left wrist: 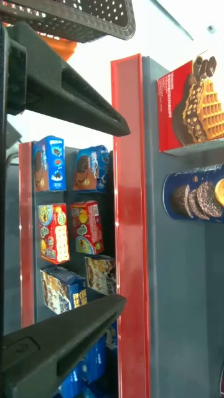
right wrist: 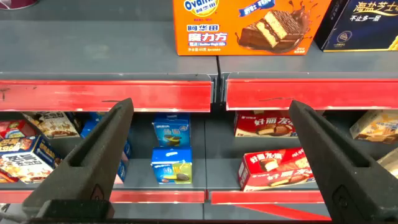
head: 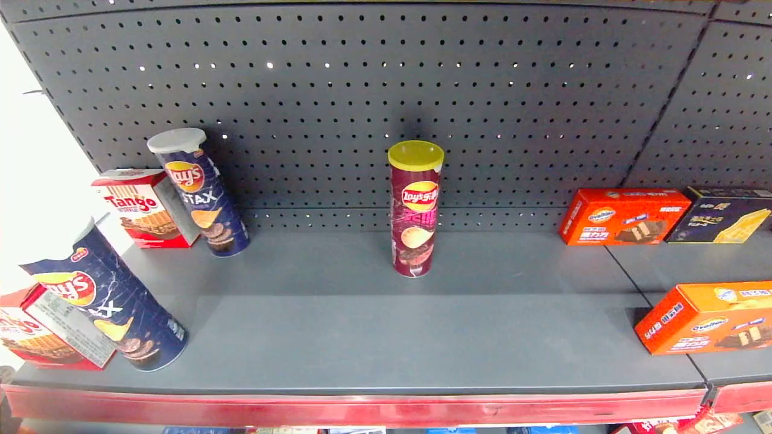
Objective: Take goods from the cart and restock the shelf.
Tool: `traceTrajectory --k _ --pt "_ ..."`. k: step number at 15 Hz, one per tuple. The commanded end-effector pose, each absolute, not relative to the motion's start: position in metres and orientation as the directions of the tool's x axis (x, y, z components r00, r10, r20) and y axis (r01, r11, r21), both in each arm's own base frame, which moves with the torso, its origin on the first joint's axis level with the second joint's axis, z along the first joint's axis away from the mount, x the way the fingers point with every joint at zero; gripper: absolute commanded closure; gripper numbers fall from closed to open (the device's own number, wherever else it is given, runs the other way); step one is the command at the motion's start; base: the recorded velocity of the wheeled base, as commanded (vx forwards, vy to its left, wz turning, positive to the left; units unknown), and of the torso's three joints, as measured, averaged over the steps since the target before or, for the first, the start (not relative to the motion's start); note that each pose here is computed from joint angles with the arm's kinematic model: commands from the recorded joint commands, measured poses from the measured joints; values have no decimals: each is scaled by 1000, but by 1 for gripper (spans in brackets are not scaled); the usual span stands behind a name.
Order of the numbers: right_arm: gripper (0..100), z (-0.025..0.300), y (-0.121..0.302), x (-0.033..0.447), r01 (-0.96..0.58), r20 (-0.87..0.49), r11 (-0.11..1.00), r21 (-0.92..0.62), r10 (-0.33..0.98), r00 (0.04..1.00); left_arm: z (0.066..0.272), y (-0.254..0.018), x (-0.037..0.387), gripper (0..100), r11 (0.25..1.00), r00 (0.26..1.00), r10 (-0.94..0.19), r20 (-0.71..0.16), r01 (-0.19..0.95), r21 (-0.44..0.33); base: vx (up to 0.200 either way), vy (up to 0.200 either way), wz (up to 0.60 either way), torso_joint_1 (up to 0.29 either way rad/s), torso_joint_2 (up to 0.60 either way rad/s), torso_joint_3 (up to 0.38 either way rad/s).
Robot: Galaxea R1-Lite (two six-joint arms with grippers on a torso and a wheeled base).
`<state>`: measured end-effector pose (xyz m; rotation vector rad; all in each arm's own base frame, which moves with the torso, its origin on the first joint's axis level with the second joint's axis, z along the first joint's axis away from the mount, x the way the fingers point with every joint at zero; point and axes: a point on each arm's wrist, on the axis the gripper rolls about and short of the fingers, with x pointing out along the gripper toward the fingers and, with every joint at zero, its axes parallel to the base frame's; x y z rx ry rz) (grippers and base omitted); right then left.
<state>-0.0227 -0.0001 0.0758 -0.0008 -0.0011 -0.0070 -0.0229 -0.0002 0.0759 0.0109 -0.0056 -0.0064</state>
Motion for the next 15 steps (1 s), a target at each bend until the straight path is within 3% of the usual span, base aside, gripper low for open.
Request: traceTrajectory --k 1,11,15 --pt "0 76 0 -23 8 0 1000 0 -8 1000 76 0 -23 0 1000 1000 -6 5 6 11 0 0 600 2 -2 2" --pt "0 76 0 -23 8 0 1000 -2 -8 1000 76 0 -23 0 1000 1000 -6 5 6 11 0 0 600 4 3 0" --pt "0 76 0 -23 8 0 1000 -3 -8 1000 76 0 -23 0 1000 1000 -8 5 8 12 0 0 0 0 0 0"
